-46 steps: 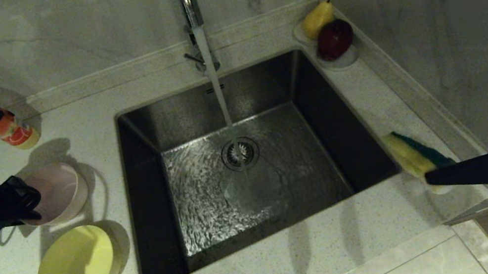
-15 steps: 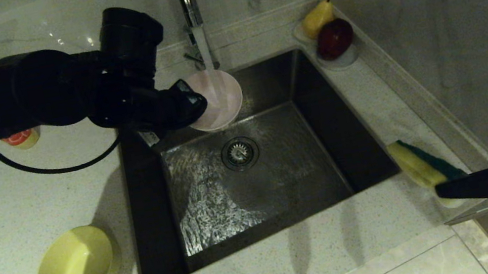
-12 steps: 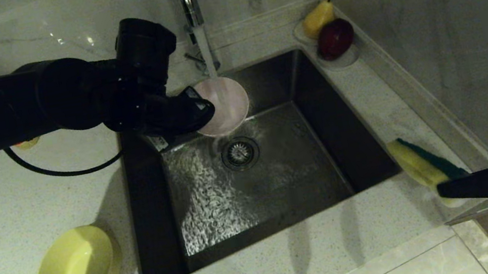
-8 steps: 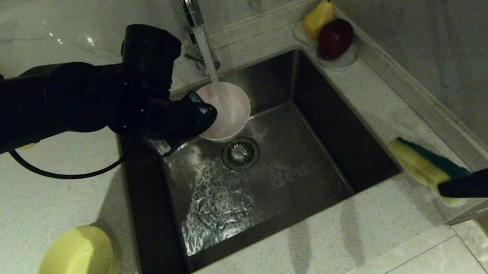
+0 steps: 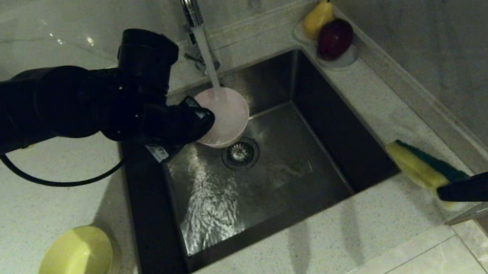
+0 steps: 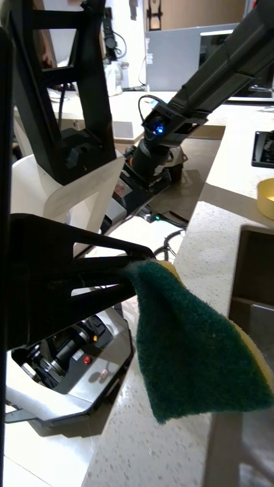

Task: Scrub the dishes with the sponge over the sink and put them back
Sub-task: Wash the bowl

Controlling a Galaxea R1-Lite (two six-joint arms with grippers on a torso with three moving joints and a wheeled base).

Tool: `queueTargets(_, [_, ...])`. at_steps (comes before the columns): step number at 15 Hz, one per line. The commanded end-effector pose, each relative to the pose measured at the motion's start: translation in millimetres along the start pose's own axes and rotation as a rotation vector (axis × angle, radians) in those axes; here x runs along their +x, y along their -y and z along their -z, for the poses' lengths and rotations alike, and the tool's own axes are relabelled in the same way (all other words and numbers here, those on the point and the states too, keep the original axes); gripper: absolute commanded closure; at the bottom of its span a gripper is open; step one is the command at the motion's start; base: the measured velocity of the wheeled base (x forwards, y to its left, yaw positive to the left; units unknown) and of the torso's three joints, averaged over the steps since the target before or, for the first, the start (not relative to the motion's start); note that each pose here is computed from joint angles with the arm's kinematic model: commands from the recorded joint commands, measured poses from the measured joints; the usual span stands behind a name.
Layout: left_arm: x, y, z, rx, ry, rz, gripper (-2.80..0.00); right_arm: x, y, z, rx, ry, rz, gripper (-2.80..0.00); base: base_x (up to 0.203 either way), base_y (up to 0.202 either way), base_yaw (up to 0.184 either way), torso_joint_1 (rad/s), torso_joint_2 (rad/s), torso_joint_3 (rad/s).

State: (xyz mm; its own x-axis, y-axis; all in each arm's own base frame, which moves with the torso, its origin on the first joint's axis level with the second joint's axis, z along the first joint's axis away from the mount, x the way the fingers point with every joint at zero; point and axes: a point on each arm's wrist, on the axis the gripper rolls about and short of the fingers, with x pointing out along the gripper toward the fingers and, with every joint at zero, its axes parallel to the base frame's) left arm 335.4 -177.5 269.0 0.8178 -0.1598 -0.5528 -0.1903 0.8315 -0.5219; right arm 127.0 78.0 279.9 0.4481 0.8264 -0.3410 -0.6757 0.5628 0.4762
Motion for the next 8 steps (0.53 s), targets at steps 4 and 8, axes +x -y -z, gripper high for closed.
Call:
queueTargets(4, [-4.2,-3.9,1.9,-0.015,-0.006,-0.008,0.00,1.3,-0.2,1.6,0.002,-0.010,-0.010,0.00,0.000,0.000,0.000,0.000,0.00,0.000])
queueTargets(8, [-35.3,-2.5,-4.7,-0.016,0.032,0.031,0.00,0.7,-0.5,2.0,0.003,-0.008,-0.009,0.00,0.000,0.000,0.000,0.000,0.00,0.000])
